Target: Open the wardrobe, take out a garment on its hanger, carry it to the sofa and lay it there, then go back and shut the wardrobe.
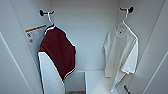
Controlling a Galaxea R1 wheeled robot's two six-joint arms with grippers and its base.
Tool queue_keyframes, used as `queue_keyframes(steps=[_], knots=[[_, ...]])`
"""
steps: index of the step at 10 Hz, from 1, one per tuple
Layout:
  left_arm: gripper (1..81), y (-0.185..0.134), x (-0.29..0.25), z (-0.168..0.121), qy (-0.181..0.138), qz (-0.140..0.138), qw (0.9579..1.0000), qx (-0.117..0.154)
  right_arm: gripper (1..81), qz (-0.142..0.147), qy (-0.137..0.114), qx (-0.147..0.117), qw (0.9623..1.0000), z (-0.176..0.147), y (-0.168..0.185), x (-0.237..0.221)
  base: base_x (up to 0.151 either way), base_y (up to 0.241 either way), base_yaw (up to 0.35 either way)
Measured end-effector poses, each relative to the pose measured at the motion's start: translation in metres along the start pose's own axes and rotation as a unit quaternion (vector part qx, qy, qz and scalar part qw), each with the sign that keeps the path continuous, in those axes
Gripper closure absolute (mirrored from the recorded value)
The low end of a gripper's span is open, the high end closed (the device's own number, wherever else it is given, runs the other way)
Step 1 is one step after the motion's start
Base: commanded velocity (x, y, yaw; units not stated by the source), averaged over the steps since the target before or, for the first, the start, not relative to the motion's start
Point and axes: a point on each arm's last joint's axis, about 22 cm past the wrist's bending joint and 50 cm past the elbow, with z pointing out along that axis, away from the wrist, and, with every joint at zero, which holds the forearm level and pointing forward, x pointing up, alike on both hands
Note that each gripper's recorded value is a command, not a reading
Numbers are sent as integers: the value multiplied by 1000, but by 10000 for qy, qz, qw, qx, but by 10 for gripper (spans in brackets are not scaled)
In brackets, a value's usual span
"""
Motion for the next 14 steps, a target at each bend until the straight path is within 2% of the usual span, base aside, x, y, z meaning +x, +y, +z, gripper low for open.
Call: queue_keyframes(steps=[3,10,12,14], knots=[[10,0,0,0,-2,-3,10000,2,10,-18,0,0,10000,0,0,0,87,0,0],[10,0,1,0,-44,61,10000,-5,10,15,27,-5,10000,0,0,-2,0,0,0],[10,-2,9,2,-193,283,9994,14,10,255,122,-10,9996,0,-1,-9,0,0,0],[10,-14,10,1,-518,344,9979,207,10,509,234,-18,9984,0,-1,-15,0,0,0]])
